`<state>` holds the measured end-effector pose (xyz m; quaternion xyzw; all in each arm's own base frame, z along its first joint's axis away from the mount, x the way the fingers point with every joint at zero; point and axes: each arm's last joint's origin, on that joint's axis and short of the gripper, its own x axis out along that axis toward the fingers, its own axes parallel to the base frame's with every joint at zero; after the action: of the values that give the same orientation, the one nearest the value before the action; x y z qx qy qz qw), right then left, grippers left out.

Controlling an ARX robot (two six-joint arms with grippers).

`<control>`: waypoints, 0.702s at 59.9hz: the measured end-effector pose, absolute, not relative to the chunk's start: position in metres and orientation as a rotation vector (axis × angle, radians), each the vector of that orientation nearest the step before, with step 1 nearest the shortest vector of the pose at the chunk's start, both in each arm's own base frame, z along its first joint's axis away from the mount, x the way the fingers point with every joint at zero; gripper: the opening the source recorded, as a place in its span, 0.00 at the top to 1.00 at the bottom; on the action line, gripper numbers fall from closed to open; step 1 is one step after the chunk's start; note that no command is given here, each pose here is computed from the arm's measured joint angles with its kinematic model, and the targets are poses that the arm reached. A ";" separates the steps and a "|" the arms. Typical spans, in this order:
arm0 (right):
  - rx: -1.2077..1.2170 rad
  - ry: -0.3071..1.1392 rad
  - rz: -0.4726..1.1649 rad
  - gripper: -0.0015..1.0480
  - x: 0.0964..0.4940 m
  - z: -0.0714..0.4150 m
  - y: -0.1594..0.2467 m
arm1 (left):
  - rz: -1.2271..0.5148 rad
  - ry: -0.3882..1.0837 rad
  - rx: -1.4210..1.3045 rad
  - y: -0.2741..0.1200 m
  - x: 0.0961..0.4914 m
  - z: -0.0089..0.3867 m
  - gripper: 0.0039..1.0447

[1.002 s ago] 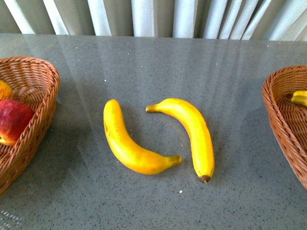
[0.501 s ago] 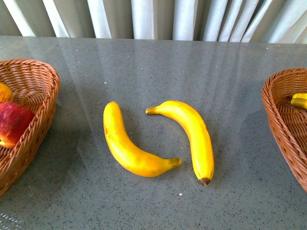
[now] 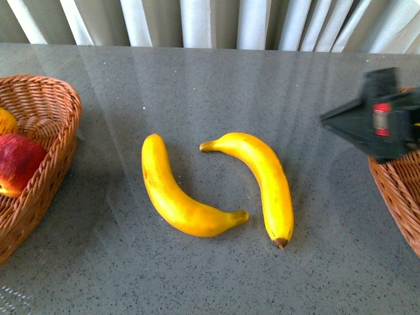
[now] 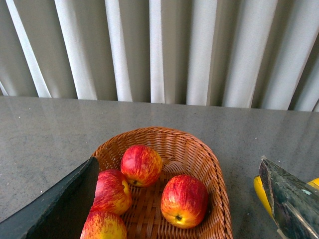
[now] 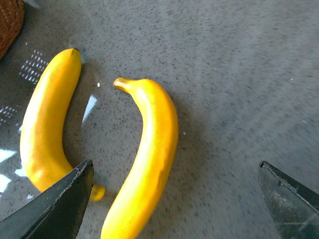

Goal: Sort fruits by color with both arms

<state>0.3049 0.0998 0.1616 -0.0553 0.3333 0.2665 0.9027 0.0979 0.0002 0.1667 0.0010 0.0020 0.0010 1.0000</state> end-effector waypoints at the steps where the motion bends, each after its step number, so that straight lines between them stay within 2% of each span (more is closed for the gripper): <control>1: -0.122 0.699 0.558 0.09 0.310 0.159 0.106 | 0.002 0.004 0.002 0.000 0.098 0.167 0.09; 16: -0.220 0.754 0.671 0.09 0.346 0.142 0.171 | 0.002 0.004 0.002 0.000 0.098 0.167 0.09; 42: -0.344 0.786 0.789 0.09 0.348 0.119 0.243 | 0.002 0.004 0.002 0.000 0.098 0.167 0.09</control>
<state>0.3476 0.2428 0.1191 -0.1624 0.3712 0.3725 0.8349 0.0979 0.0002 0.1667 0.0010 0.0018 0.0010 1.0000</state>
